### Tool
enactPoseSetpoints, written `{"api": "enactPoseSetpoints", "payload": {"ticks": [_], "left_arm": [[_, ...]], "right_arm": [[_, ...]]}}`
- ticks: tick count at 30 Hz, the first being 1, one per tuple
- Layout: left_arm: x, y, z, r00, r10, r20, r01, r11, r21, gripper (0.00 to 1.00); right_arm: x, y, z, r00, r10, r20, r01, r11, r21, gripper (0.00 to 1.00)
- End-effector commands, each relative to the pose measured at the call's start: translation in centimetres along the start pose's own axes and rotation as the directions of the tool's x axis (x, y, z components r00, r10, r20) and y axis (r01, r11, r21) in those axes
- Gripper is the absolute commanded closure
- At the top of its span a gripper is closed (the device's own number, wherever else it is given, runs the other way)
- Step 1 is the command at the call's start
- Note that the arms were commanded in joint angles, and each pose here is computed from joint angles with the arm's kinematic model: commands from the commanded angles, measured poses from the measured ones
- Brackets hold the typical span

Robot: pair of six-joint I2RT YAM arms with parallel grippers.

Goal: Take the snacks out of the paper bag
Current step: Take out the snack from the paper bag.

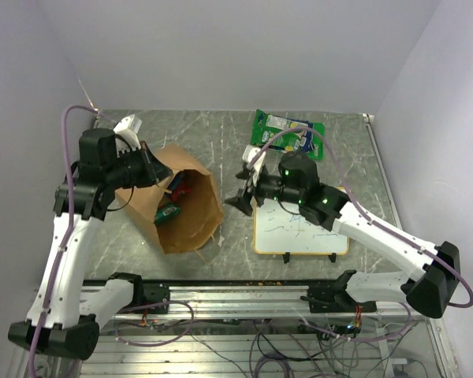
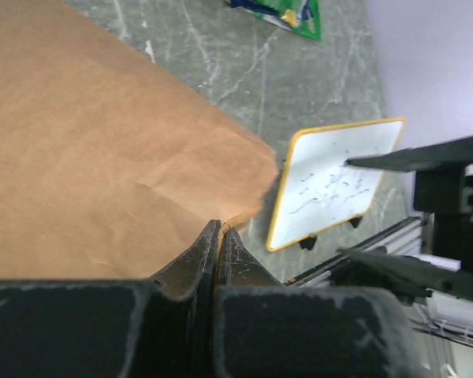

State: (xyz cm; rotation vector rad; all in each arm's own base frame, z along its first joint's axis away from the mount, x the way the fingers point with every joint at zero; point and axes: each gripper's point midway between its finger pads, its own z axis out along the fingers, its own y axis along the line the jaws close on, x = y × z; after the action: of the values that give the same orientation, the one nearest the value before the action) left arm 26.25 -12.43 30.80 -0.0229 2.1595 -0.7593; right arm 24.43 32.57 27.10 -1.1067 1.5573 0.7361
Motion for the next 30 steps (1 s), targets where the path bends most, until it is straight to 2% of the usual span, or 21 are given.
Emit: {"api": "enactPoseSetpoints", "payload": {"ticks": [1,6,10,13,17,23,30], "left_arm": [[0.1,-2.4,-1.7,0.997,-0.062,0.04,0.058,0.994,0.089,0.93],[0.2,-3.3,-1.8,0.978,-0.2,0.06,0.191,0.972,0.14,0.93],[-0.5,-3.8,-1.8,0.959,-0.278,0.054,0.268,0.952,0.147,0.93],[-1.2,-3.6,-2.7,0.962,-0.262,0.082,0.253,0.962,0.105,0.93],[-0.5,-3.9,-3.3,0.961,-0.271,0.054,0.265,0.958,0.107,0.93],[0.3,-4.1,-3.5,0.964,-0.265,0.023,0.261,0.959,0.114,0.93],[0.5,-4.4,-3.5,0.978,-0.21,-0.005,0.209,0.969,0.133,0.93]], "right_arm": [[-1.0,4.7,-0.1,0.986,-0.145,0.079,0.155,0.978,-0.14,0.24],[-1.1,7.8,0.0,0.943,-0.273,0.192,0.311,0.926,-0.213,0.25],[-1.0,9.2,0.5,0.894,-0.389,0.221,0.436,0.87,-0.23,0.27],[-0.2,10.5,1.4,0.828,-0.492,0.269,0.55,0.806,-0.219,0.28],[0.8,12.3,3.4,0.754,-0.586,0.296,0.652,0.723,-0.229,0.3],[2.7,12.5,7.4,0.686,-0.682,0.254,0.728,0.647,-0.228,0.32],[4.9,14.7,12.4,0.658,-0.706,0.262,0.753,0.604,-0.261,0.36]]}}
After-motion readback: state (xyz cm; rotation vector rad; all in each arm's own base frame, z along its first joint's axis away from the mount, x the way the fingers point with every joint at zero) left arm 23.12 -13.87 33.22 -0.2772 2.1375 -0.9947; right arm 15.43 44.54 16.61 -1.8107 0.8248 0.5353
